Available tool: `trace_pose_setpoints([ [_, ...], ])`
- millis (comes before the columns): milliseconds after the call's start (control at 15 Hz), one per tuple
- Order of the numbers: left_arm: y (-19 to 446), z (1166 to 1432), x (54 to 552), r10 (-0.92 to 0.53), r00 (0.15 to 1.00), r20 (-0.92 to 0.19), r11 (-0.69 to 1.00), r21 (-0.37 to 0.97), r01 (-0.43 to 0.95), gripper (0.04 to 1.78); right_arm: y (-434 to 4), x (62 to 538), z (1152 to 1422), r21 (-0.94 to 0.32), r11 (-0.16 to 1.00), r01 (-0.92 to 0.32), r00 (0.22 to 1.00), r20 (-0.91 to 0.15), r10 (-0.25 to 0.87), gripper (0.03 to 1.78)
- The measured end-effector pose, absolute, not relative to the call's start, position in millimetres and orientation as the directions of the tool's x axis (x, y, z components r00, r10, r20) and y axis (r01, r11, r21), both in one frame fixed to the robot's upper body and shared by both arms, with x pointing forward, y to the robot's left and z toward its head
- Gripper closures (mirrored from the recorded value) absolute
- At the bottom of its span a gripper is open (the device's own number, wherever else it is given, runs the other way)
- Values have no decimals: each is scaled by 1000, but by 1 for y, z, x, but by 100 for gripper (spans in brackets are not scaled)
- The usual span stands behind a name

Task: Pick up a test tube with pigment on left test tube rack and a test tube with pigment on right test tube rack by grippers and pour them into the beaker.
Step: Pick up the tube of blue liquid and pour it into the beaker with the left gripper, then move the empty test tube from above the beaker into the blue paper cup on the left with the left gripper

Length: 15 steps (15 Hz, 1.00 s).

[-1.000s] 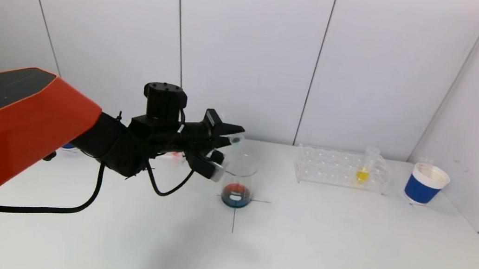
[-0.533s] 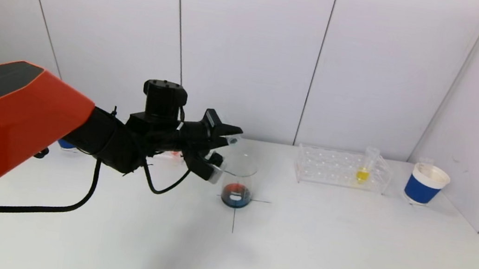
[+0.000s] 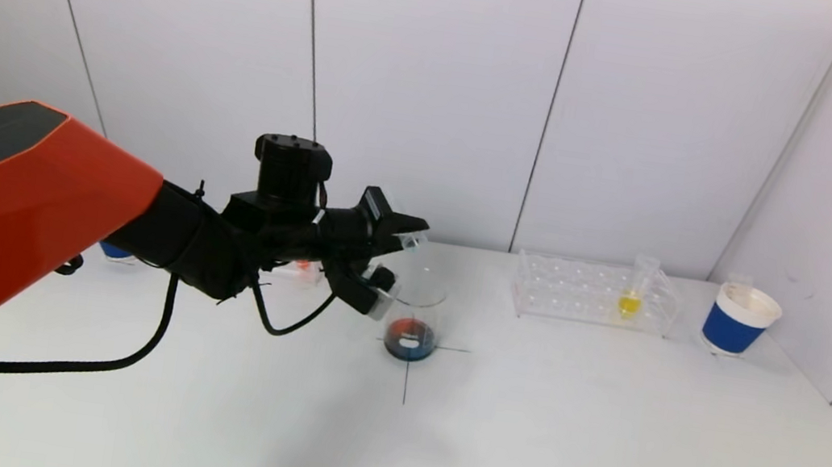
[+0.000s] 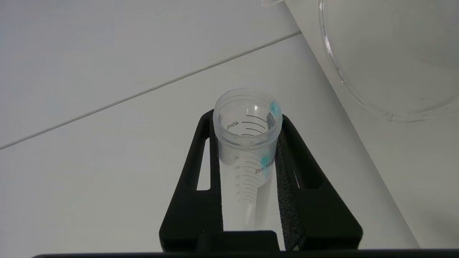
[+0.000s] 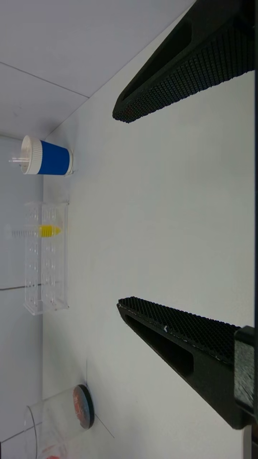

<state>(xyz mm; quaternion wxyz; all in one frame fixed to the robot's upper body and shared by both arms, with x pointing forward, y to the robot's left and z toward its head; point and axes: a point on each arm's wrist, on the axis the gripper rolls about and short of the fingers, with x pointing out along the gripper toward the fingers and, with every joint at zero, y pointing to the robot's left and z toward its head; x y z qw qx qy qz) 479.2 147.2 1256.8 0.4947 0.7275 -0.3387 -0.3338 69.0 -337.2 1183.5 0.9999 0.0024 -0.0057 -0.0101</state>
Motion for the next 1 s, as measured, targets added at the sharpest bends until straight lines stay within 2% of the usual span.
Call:
trace_pose_setpoints([
  [1000,140,1264,471,-808,562,-175,-356,906,-230,137,-337,69,1184,5,1000,20,1000,12,-20,4],
])
